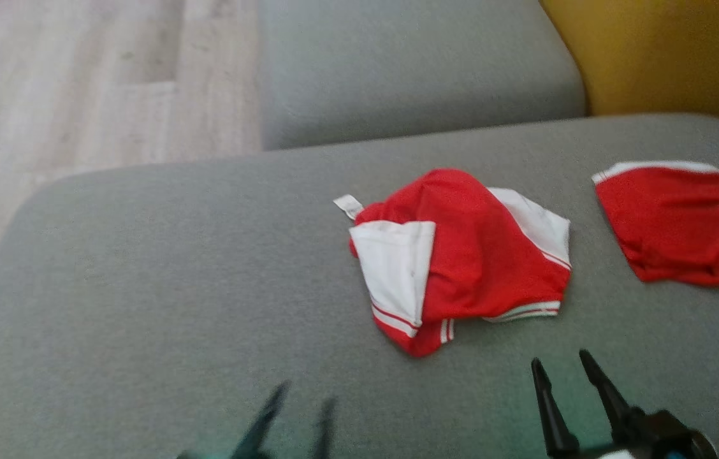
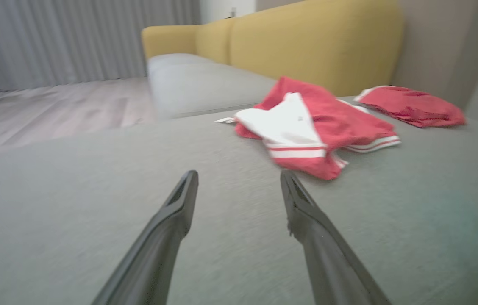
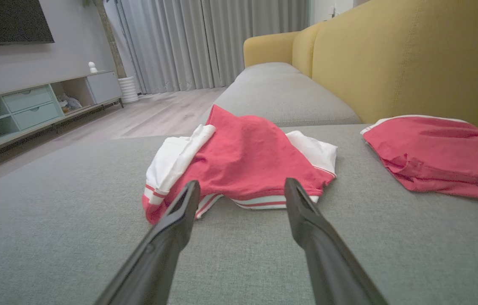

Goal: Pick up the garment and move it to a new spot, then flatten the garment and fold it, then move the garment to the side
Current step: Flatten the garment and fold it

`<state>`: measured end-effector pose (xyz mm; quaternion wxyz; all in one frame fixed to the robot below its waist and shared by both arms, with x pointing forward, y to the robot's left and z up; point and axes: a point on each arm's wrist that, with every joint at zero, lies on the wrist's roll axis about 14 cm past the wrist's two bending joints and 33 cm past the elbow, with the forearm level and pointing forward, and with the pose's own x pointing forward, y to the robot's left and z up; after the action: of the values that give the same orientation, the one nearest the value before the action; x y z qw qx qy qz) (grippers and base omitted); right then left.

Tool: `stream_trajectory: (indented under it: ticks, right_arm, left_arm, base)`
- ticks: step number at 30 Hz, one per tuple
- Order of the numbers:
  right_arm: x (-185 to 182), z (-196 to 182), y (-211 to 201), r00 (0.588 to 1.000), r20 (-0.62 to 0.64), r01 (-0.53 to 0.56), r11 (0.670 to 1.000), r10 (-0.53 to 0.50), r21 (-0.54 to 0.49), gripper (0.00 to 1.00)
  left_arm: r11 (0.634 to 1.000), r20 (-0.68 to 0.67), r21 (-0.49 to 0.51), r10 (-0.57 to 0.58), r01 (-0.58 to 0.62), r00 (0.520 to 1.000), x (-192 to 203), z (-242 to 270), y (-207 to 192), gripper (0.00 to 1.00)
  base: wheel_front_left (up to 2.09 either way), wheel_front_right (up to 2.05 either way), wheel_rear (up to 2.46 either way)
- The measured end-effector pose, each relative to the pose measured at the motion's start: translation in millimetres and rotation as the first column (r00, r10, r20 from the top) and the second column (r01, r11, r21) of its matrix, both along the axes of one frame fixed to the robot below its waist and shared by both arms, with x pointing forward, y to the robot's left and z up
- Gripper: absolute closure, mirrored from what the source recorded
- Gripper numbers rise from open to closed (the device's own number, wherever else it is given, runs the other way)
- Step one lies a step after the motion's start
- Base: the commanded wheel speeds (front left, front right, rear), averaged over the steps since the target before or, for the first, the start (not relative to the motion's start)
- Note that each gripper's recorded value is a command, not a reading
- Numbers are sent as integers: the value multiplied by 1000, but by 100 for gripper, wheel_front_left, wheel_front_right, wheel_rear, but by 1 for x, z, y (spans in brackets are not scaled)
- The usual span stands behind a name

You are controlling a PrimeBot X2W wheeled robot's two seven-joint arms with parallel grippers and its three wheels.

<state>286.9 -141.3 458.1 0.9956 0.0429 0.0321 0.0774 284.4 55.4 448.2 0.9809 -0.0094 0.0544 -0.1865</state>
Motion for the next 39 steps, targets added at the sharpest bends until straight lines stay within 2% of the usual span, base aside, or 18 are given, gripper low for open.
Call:
stream_trajectory:
  ticks: [2,4,7,8,9,13,16,19,21,22,23,24,28,31,35,37,39]
  right_arm:
    - [4,0,-5,1000,-2,16,1000,-16,-9,0]
    - [10,4,-10,999,8,33,999,-33,-17,0]
    - [18,10,-20,998,27,66,997,-65,-27,0]
    - [23,10,-28,995,24,93,995,-92,-31,0]
    - [25,10,-33,994,20,107,994,-106,-34,0]
    - [34,8,-48,988,6,152,987,-152,-53,0]
    - [35,4,-60,982,-10,190,979,-191,-70,0]
    - [29,-3,-72,972,-40,230,970,-233,-82,0]
    - [24,-7,-77,965,-59,251,964,-257,-87,0]
    - [22,-9,-80,961,-66,263,960,-269,-92,0]
    - [19,-10,-84,957,-72,275,957,-282,-97,0]
    - [17,-11,-87,953,-76,287,953,-294,-101,0]
    - [10,-9,-94,943,-72,316,944,-324,-95,0]
    - [6,-3,-95,944,-51,322,943,-327,-85,0]
    - [2,6,-93,947,-15,320,945,-322,-61,0]
    - [2,12,-91,949,8,315,948,-315,-51,0]
    - [0,16,-87,952,25,306,951,-305,-42,0]
  left_arm:
    - [990,31,27,-140,139,990,10,7,-34,0]
    - [963,63,63,-265,262,962,21,14,-66,0]
    - [909,88,125,-410,398,908,34,18,-102,0]
    - [867,91,170,-487,468,869,42,16,-122,0]
    - [845,85,188,-521,500,849,46,12,-131,0]
    - [763,0,228,-621,605,784,62,-18,-155,0]
    - [727,-101,243,-639,642,763,71,-52,-160,0]
    - [709,-174,279,-626,648,760,82,-80,-161,0]
    - [705,-174,286,-628,649,759,89,-85,-170,2]
    - [701,-172,287,-632,653,755,92,-86,-174,50]
    - [696,-176,288,-637,658,751,95,-88,-178,88]
    - [691,-175,283,-644,665,744,96,-88,-183,100]
    - [688,-168,219,-672,692,721,94,-76,-195,100]
    - [704,-69,130,-696,699,714,90,-34,-214,100]
    - [699,182,77,-711,710,680,95,62,-243,100]
    - [695,333,132,-703,707,628,105,121,-254,100]
    - [713,490,194,-665,674,563,118,192,-258,100]
  base:
    - [0,0,0]
    - [0,0,0]
    - [0,0,0]
    - [0,0,0]
    - [0,0,0]
    - [0,0,0]
    - [0,0,0]
    - [0,0,0]
    - [0,0,0]
    - [0,0,0]
    - [0,0,0]
    - [0,0,0]
    - [0,0,0]
    - [0,0,0]
    - [0,0,0]
    - [0,0,0]
    - [0,0,0]
